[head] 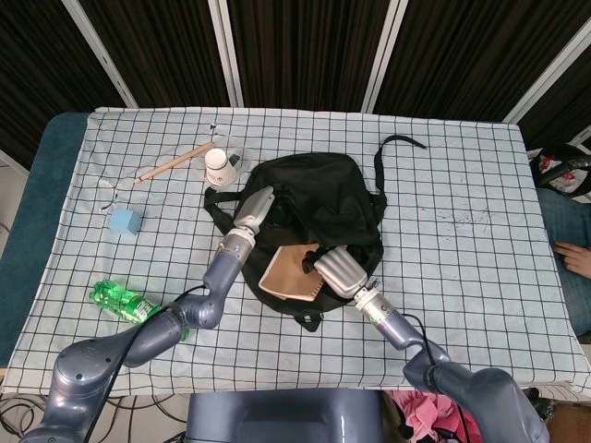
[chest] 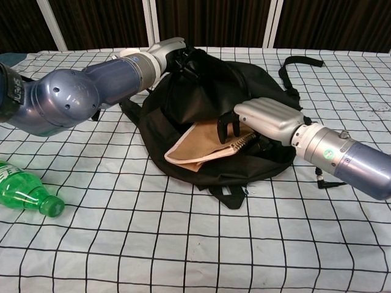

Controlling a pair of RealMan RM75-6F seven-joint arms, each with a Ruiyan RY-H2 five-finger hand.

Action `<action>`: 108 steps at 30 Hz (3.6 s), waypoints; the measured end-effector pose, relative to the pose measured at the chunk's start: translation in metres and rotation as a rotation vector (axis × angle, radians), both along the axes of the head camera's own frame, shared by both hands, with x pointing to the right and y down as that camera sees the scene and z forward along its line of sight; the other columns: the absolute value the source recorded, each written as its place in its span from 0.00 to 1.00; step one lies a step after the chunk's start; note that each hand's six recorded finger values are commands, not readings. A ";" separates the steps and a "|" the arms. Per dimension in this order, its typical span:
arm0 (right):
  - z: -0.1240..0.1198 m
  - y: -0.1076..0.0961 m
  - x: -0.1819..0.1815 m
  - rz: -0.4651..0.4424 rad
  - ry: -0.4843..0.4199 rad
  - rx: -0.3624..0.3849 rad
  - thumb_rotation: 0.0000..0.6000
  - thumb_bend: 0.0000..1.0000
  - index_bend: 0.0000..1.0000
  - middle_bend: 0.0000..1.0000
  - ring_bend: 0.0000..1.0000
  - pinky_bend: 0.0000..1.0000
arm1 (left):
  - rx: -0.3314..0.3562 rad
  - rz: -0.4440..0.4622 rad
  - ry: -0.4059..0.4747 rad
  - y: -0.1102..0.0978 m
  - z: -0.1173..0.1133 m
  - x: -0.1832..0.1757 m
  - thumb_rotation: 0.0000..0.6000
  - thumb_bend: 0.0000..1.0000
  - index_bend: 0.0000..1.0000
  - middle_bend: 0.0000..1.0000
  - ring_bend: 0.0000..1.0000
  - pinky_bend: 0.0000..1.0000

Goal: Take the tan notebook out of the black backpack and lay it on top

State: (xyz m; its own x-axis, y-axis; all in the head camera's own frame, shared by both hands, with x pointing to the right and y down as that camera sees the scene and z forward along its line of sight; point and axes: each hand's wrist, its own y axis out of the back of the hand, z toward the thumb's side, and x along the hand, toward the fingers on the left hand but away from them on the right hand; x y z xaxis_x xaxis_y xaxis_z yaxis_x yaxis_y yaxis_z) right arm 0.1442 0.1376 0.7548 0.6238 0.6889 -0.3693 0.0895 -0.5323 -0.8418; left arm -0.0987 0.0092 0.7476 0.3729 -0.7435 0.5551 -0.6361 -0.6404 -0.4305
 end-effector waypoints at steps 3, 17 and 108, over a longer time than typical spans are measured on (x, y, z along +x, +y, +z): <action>-0.001 -0.001 0.000 0.029 -0.025 -0.008 1.00 0.51 0.62 0.54 0.51 0.32 | 0.001 0.002 -0.003 0.000 -0.001 -0.001 1.00 0.47 0.68 0.70 0.33 0.22; -0.015 -0.011 0.013 0.164 -0.164 -0.029 1.00 0.49 0.83 0.69 0.59 0.38 | 0.006 0.017 -0.012 0.000 -0.003 -0.004 1.00 0.47 0.68 0.70 0.33 0.22; -0.072 -0.050 0.027 0.081 -0.004 0.350 1.00 0.51 0.85 0.69 0.59 0.39 | 0.068 0.131 -0.031 0.026 -0.145 -0.196 1.00 0.01 0.08 0.08 0.00 0.00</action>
State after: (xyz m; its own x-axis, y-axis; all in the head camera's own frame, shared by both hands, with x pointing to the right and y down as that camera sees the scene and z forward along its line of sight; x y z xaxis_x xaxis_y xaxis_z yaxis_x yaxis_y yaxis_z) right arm 0.1709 0.0871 0.6832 0.5627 0.8206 -0.0999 0.1230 -0.2026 -0.9715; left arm -0.2950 0.0354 0.6021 0.4528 -0.7260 0.5175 -0.5345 -0.6856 -0.4942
